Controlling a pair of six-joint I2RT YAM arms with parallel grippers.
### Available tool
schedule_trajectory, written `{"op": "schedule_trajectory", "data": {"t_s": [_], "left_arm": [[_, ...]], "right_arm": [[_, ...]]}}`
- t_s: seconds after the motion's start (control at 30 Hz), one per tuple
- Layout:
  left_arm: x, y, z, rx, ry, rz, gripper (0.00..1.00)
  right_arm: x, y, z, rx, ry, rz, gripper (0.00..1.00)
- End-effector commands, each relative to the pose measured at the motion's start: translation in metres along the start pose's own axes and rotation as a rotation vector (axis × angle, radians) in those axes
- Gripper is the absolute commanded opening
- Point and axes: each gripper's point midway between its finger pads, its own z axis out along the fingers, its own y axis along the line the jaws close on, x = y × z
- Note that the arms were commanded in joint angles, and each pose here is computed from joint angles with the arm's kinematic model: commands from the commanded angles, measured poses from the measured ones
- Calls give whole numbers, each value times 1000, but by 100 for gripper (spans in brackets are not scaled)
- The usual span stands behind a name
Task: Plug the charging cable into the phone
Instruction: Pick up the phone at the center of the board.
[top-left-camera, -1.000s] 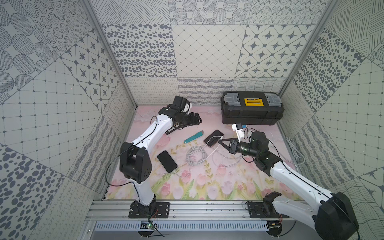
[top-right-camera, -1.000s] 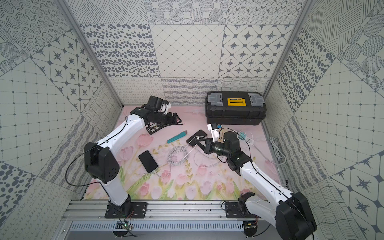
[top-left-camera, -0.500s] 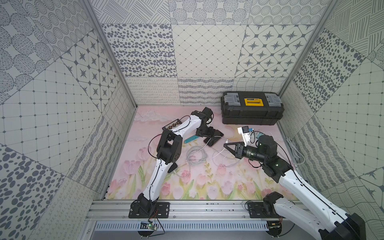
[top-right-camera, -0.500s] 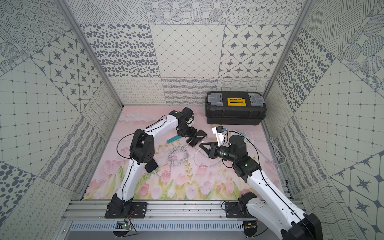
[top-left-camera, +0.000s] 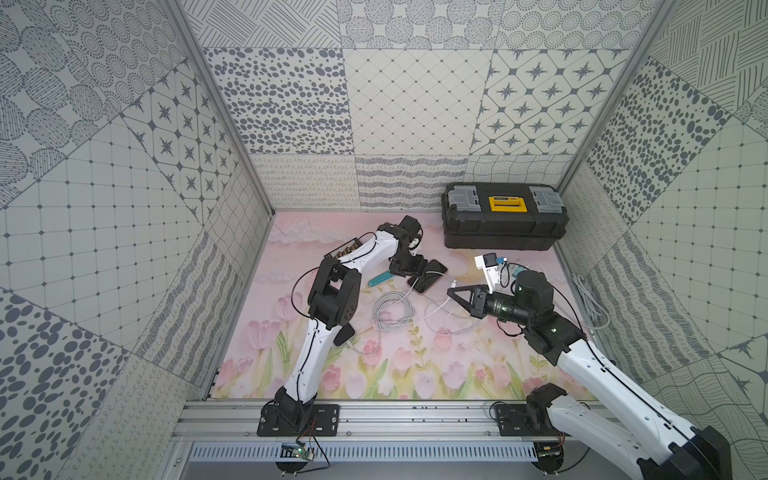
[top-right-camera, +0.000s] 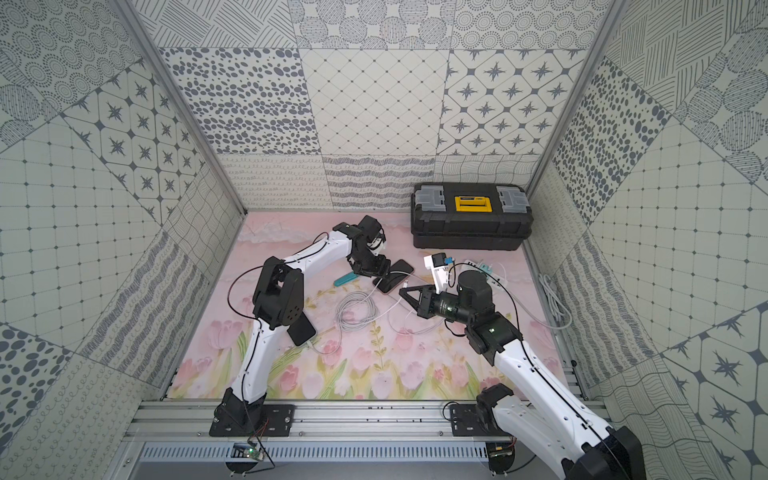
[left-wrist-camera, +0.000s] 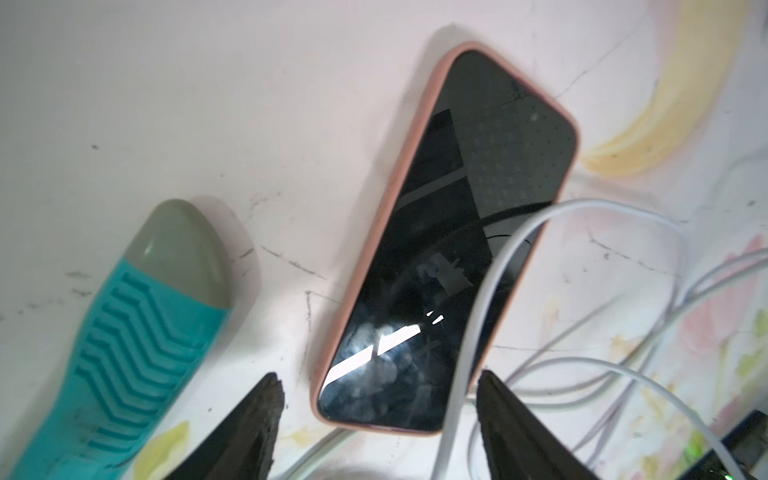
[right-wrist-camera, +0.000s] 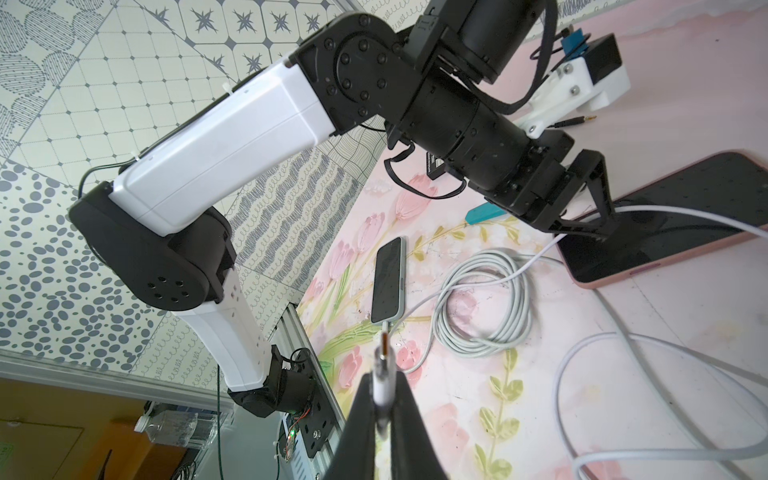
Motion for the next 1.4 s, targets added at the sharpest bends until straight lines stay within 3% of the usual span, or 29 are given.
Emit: {"op": "schedule_trajectory", "data": {"t_s": [0.0, 0.2, 0.43, 0.9, 1.17, 1.37], "left_arm": [[-22, -16, -22, 223, -78, -74, 76], [-27, 32, -8, -23, -70, -124, 64], [-14, 20, 6, -64, -19, 0, 63], [4, -13, 20, -116, 59, 242, 73], [12, -34, 33, -153, 77, 428, 85], [9, -26, 44, -210, 87, 490, 90]], "right_arm": [[-2, 0, 3, -18, -10, -7, 0], [-5, 3, 3, -28, -20, -9, 0], [-5, -1, 5, -19, -24, -1, 0], [-6, 0, 7, -41, -34, 20, 0], [-5, -1, 7, -39, -38, 23, 0], [-5, 0, 7, -46, -35, 18, 0]]}}
